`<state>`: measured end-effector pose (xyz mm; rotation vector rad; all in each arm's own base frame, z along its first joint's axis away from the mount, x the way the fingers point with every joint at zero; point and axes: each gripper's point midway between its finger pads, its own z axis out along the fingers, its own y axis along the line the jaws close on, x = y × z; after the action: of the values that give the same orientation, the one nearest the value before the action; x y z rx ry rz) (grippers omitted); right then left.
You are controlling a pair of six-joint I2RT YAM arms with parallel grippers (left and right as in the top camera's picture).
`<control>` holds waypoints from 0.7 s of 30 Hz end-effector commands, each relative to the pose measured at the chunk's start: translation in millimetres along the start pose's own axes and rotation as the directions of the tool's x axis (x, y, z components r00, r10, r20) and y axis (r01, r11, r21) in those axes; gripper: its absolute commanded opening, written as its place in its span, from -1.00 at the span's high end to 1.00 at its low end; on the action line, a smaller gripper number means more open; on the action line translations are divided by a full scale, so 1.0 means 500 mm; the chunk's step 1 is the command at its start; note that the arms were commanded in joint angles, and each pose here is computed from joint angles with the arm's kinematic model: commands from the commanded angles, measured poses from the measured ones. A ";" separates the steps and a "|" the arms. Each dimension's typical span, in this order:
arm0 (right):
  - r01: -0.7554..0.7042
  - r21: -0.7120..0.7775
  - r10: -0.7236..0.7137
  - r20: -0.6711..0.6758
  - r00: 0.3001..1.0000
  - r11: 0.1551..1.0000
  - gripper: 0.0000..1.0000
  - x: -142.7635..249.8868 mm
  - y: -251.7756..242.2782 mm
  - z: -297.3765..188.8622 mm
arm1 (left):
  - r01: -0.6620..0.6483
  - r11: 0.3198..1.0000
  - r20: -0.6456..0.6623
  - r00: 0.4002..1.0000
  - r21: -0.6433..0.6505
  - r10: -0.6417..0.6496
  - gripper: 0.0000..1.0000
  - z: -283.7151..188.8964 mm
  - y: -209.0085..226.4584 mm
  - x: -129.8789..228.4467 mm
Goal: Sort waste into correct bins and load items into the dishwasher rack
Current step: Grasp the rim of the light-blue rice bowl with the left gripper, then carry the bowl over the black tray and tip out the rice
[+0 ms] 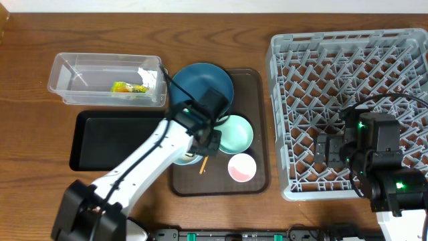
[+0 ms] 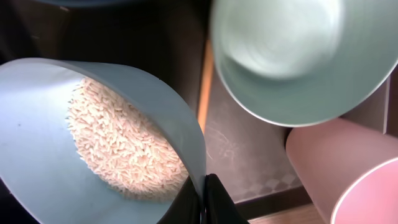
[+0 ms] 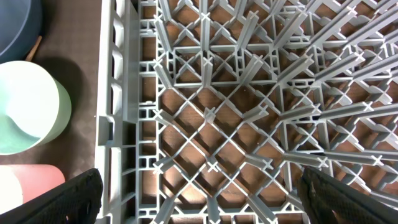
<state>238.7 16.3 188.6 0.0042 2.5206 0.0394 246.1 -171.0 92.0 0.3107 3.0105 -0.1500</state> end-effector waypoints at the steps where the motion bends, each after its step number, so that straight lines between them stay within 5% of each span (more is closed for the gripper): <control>1: -0.014 -0.004 0.014 0.017 1.000 1.000 -0.98 -0.011 0.001 -0.008 | 0.071 0.997 0.106 0.992 -0.001 -0.071 0.88 -0.061 0.046 -0.037; 13: -0.014 -0.004 0.014 0.018 1.000 1.000 -0.99 -0.012 0.001 -0.008 | 0.204 0.877 0.140 0.947 0.435 -0.289 0.88 -0.140 0.171 -0.079; 21: -0.014 -0.004 0.014 0.018 1.000 1.000 -0.98 -0.012 0.001 -0.008 | 0.217 0.602 0.138 0.863 0.769 -0.486 0.88 -0.168 0.262 -0.089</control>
<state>238.8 16.3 188.7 0.0042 2.5199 0.0394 308.1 -36.0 149.4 -0.3274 2.6574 -0.9957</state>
